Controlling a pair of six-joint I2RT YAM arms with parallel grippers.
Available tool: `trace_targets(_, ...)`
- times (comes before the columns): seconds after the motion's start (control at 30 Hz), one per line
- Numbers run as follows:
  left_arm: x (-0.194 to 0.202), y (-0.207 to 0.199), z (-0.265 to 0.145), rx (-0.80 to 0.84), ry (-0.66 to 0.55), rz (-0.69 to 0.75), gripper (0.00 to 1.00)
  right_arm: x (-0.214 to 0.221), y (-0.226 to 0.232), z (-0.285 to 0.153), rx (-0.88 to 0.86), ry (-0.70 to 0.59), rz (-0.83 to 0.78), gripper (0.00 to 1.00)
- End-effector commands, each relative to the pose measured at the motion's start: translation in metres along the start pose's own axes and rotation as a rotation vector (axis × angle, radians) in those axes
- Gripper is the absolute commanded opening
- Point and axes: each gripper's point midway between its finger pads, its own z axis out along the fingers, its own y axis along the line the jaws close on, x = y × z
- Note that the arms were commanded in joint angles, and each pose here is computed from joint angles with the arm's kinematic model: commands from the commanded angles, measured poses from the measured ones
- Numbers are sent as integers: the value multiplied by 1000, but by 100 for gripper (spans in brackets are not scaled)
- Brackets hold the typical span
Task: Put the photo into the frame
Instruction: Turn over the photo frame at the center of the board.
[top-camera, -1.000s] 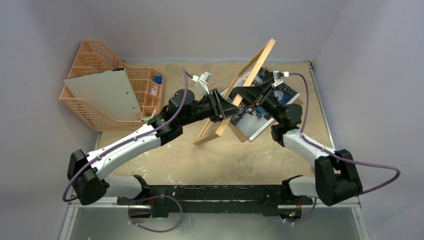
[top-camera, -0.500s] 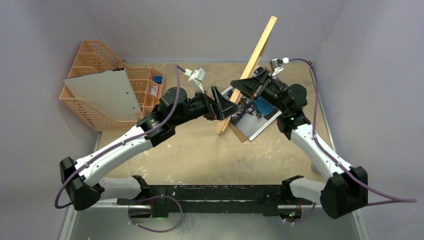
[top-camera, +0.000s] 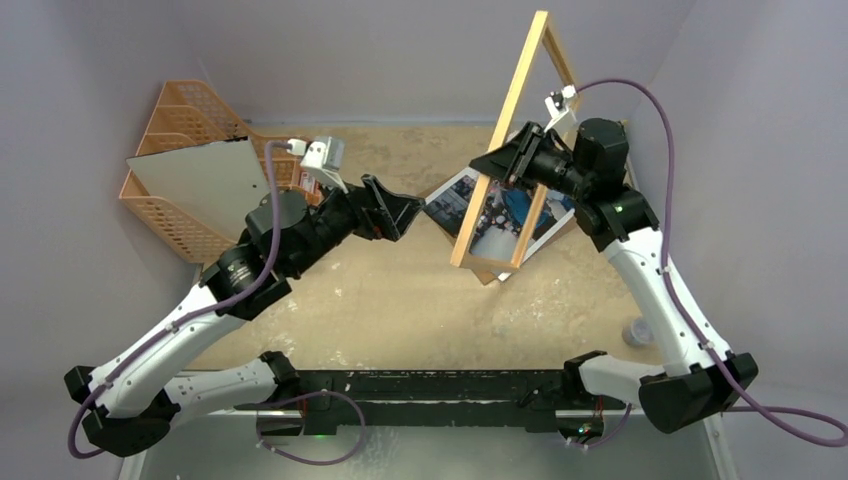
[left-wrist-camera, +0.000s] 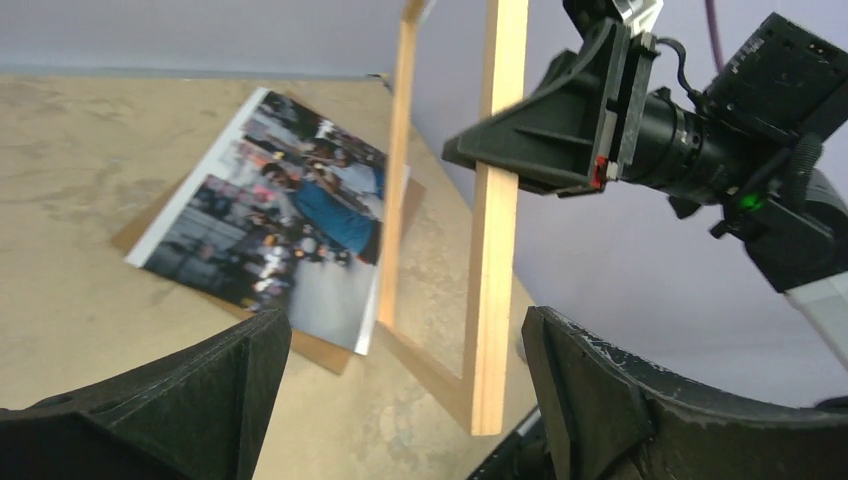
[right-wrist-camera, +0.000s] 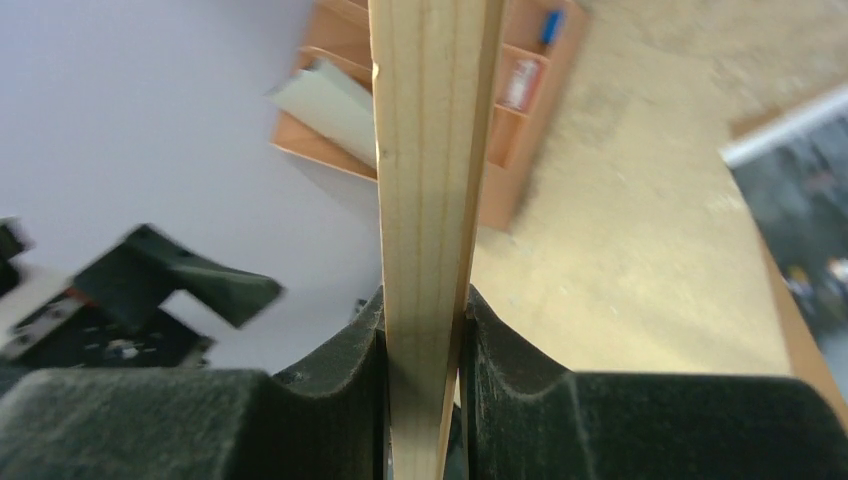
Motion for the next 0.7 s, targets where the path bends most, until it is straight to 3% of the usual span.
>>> trace_targets(0.0, -16, 31, -16, -164, -61, 70, 91, 14, -41, -10, 207, 50, -42, 0)
trace_targets(0.33, -9, 58, -29, -273, -78, 61, 91, 54, -89, 6, 316, 144, 54, 0)
trace_targets(0.53, -6, 71, -38, -334, -76, 65, 91, 97, -67, 47, 245, 185, 152, 0)
trace_targets(0.67, -11, 79, -45, -376, -96, 71, 91, 117, -48, 66, 203, 143, 252, 0)
